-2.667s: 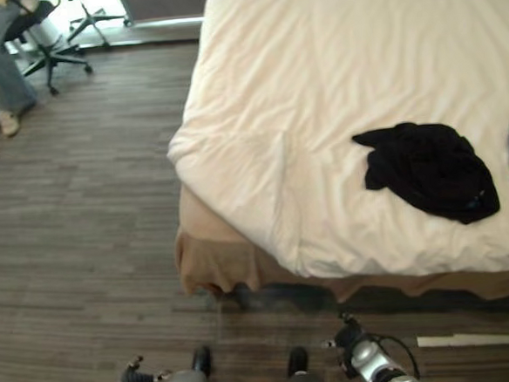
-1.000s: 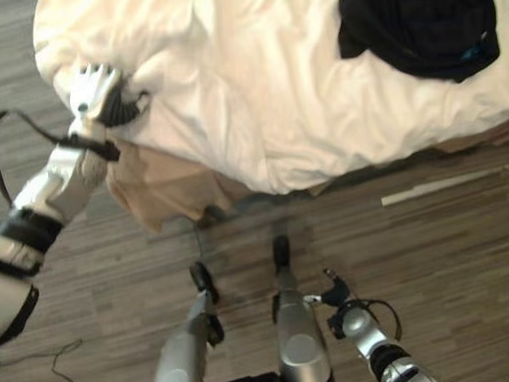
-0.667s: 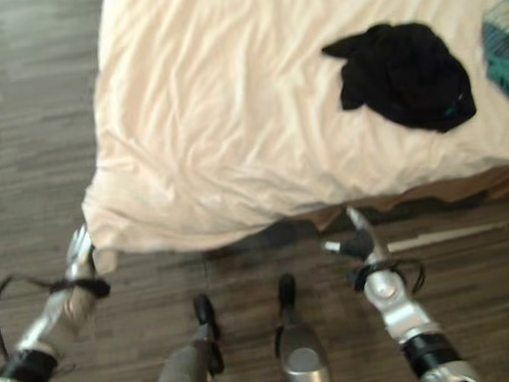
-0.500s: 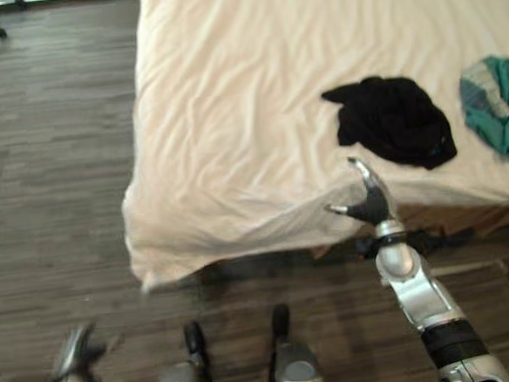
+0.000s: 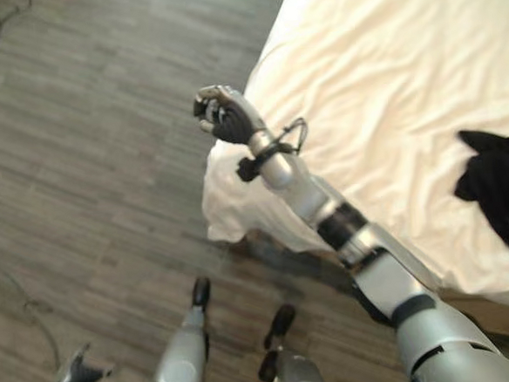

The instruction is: Tidy up the quilt and then pick up the clothes from the bed and put them into the laundry hamper.

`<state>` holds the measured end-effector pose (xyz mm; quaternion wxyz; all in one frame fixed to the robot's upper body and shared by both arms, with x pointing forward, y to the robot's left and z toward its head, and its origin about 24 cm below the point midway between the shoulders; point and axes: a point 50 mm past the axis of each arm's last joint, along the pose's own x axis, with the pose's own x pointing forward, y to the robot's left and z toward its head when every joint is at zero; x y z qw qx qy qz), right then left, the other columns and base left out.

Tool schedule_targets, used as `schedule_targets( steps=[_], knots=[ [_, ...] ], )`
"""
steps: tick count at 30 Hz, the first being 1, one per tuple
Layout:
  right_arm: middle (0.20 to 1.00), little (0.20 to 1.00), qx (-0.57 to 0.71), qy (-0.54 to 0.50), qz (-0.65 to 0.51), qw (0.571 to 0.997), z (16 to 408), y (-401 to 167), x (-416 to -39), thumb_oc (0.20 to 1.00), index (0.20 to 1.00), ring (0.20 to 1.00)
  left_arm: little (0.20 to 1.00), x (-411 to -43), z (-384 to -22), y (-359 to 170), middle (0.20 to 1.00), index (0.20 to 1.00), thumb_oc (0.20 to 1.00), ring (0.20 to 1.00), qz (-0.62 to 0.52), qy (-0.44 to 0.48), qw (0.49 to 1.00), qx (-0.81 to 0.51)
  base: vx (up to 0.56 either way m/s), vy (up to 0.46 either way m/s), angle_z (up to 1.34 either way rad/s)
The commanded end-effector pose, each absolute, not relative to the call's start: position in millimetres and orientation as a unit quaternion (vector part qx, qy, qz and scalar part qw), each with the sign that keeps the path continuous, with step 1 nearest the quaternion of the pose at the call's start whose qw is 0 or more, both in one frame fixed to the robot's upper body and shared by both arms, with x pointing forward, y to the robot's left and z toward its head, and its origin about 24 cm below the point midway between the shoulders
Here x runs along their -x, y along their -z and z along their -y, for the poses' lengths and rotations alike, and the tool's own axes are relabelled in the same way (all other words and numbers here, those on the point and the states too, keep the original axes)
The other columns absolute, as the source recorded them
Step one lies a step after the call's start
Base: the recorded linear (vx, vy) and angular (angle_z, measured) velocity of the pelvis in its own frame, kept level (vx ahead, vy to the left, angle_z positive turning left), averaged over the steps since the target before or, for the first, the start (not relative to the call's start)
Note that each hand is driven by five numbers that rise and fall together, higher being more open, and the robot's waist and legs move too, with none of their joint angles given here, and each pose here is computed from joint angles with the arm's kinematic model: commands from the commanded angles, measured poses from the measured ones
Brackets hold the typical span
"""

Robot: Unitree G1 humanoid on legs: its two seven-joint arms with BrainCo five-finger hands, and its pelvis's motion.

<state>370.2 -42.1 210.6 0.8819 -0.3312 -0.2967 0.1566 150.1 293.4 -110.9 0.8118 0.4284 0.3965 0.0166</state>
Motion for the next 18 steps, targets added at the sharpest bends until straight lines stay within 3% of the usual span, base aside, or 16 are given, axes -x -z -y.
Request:
schedule_targets(
  steps=[1, 4, 5, 7, 9, 11, 12, 14, 18],
  knots=[
    [0.200, 0.200, 0.271, -0.137, 0.262, 0.916, 54, -201, -375, 0.200, 0.200, 0.200, 1.000, -201, -284, 83, 1.000, 1.000, 1.000, 1.000, -0.288, -0.012, 0.843, -0.454, -0.13, 0.063, 0.10],
    [0.200, 0.200, 0.256, -0.142, 0.173, 0.941, 58, -152, -377, 0.200, 0.200, 0.200, 1.000, -224, -256, 71, 1.000, 1.000, 1.000, 1.000, -0.228, 0.017, 0.871, -0.436, -0.08, 0.053, 0.15],
    [0.200, 0.200, 0.243, -0.159, 0.110, 0.951, 59, -112, -367, 0.200, 0.200, 0.200, 1.000, -228, -246, 71, 1.000, 1.000, 1.000, 1.000, -0.218, 0.026, 0.878, -0.426, -0.04, 0.043, 0.04],
    [0.200, 0.200, 0.232, -0.175, 0.087, 0.953, 57, -96, -360, 0.200, 0.200, 0.200, 1.000, -227, -242, 73, 1.000, 1.000, 1.000, 1.000, -0.220, 0.030, 0.879, -0.422, -0.02, 0.039, 0.03],
    [0.200, 0.200, 0.235, -0.257, 0.072, 0.935, 41, -71, -335, 0.200, 0.200, 0.200, 1.000, -223, -237, 81, 1.000, 1.000, 1.000, 1.000, -0.236, 0.041, 0.874, -0.423, 0.02, 0.030, -0.08],
    [0.200, 0.200, 0.226, -0.294, 0.073, 0.926, 34, -68, -324, 0.200, 0.200, 0.200, 1.000, -219, -237, 84, 1.000, 1.000, 1.000, 1.000, -0.246, 0.045, 0.871, -0.424, 0.04, 0.008, -0.26],
    [0.200, 0.200, 0.211, -0.400, 0.104, 0.886, 15, -76, -297, 0.200, 0.200, 0.200, 1.000, -208, -241, 95, 1.000, 1.000, 1.000, 1.000, -0.281, 0.054, 0.856, -0.431, 0.11, -0.006, -0.23],
    [0.200, 0.200, 0.192, -0.480, 0.139, 0.845, 5, -92, -275, 0.200, 0.200, 0.200, 1.000, -194, -246, 105, 1.000, 1.000, 1.000, 1.000, -0.314, 0.064, 0.842, -0.434, 0.13, -0.021, -0.17],
    [0.200, 0.200, 0.121, -0.520, 0.226, 0.815, -1, -141, -256, 0.200, 0.200, 0.200, 1.000, -172, -253, 117, 1.000, 1.000, 1.000, 1.000, -0.364, 0.071, 0.828, -0.420, 0.13, 0.019, -0.21]
  ],
)
